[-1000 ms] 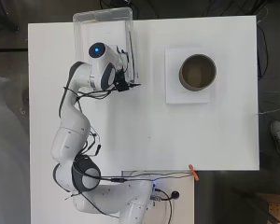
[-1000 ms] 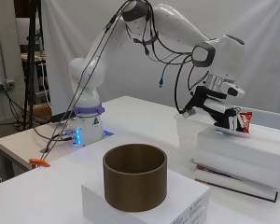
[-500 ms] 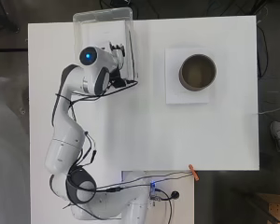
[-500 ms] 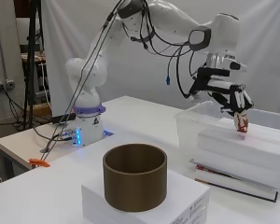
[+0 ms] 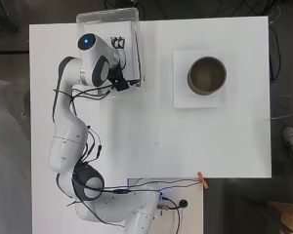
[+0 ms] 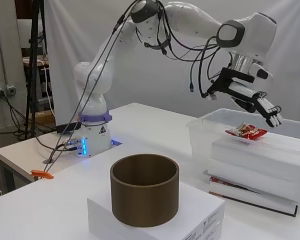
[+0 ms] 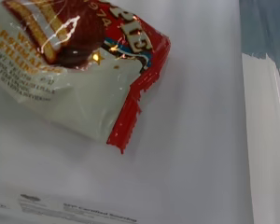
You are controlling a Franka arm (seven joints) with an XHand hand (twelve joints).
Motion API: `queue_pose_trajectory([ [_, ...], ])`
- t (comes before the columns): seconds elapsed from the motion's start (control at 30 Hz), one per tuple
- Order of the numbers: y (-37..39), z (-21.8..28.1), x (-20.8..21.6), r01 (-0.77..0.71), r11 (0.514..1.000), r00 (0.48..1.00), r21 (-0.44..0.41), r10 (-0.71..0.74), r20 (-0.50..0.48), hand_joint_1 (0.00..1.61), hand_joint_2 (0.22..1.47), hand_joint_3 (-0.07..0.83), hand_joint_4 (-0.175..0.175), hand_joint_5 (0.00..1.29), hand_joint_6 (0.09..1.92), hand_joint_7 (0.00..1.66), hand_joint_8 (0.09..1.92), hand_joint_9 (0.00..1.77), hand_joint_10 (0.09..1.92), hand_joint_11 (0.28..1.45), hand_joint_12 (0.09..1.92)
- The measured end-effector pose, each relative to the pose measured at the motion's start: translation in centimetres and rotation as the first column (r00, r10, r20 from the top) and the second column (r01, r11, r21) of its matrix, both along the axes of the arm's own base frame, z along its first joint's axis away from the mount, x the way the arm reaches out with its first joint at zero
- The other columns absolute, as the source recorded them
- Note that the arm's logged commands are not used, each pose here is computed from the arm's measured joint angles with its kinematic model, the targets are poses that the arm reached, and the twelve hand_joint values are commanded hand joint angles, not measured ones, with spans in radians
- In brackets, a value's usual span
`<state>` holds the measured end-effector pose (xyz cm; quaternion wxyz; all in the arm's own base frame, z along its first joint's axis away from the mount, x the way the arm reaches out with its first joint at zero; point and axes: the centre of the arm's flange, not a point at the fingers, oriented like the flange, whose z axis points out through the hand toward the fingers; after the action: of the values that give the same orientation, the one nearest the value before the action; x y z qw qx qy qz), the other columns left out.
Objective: Teleoperate dual arm-hand system to remove items from a box
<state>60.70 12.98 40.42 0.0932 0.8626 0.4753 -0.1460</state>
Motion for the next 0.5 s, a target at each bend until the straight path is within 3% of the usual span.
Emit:
queue_pose_trajectory([
  [0.3, 1.1, -5.1, -4.9, -0.018, 1.0, 0.993, 0.004, 0.018, -0.115, 0.04, 0.81, -0.003, 0.112, 0.23, 0.09, 0.27, 0.09, 0.41, 0.09, 0.48, 0.09],
  [0.5, 1.1, -5.0, -4.6, -0.003, 0.997, 0.992, -0.072, -0.006, -0.13, 0.08, 0.83, 0.006, 0.116, 0.21, 0.09, 0.26, 0.09, 0.38, 0.09, 0.47, 0.09],
])
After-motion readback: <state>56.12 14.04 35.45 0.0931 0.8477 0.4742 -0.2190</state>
